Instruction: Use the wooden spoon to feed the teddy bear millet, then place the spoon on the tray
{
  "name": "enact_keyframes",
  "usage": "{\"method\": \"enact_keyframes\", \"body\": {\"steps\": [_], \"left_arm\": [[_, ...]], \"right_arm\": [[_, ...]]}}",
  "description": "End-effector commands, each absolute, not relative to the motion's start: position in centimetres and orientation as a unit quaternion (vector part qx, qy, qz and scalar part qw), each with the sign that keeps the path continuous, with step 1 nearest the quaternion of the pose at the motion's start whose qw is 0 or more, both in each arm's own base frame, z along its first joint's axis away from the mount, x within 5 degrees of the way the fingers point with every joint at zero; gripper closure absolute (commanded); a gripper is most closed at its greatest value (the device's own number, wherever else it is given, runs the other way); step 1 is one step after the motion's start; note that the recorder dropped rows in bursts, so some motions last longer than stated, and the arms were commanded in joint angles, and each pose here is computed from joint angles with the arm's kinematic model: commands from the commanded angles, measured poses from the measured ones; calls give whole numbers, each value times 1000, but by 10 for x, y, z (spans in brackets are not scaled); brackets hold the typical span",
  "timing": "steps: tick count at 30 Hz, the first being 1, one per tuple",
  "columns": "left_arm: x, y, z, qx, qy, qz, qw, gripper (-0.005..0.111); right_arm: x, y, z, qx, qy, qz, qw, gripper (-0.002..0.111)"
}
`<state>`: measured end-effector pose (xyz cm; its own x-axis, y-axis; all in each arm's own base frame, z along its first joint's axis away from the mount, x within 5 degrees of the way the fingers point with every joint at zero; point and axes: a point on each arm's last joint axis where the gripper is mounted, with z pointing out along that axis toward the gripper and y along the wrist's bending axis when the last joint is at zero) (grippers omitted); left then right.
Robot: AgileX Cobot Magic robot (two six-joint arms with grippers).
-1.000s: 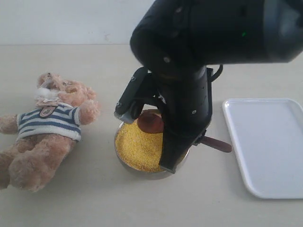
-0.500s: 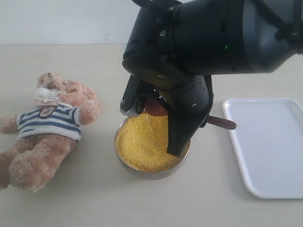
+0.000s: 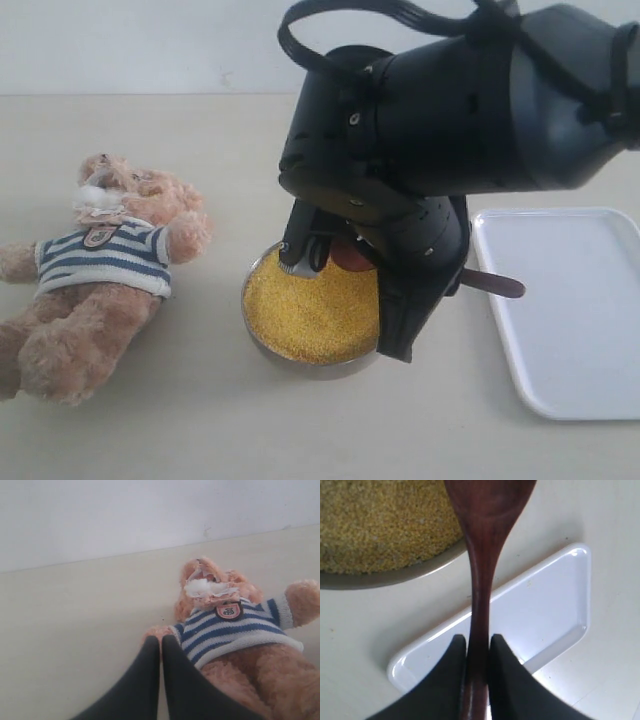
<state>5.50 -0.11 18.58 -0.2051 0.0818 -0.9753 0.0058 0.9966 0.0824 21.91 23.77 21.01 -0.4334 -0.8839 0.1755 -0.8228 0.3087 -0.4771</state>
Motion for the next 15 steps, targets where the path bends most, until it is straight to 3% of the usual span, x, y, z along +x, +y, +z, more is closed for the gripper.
{"method": "enact_keyframes", "body": {"steps": [1,15], "left_arm": [[55,-1,187,30,774,29,632,103],[55,-1,187,30,774,29,632,103]], "right_arm": [[218,234,210,-520,811,-261,60,109],[219,235,210,-514,812,-268,67,109]]}}
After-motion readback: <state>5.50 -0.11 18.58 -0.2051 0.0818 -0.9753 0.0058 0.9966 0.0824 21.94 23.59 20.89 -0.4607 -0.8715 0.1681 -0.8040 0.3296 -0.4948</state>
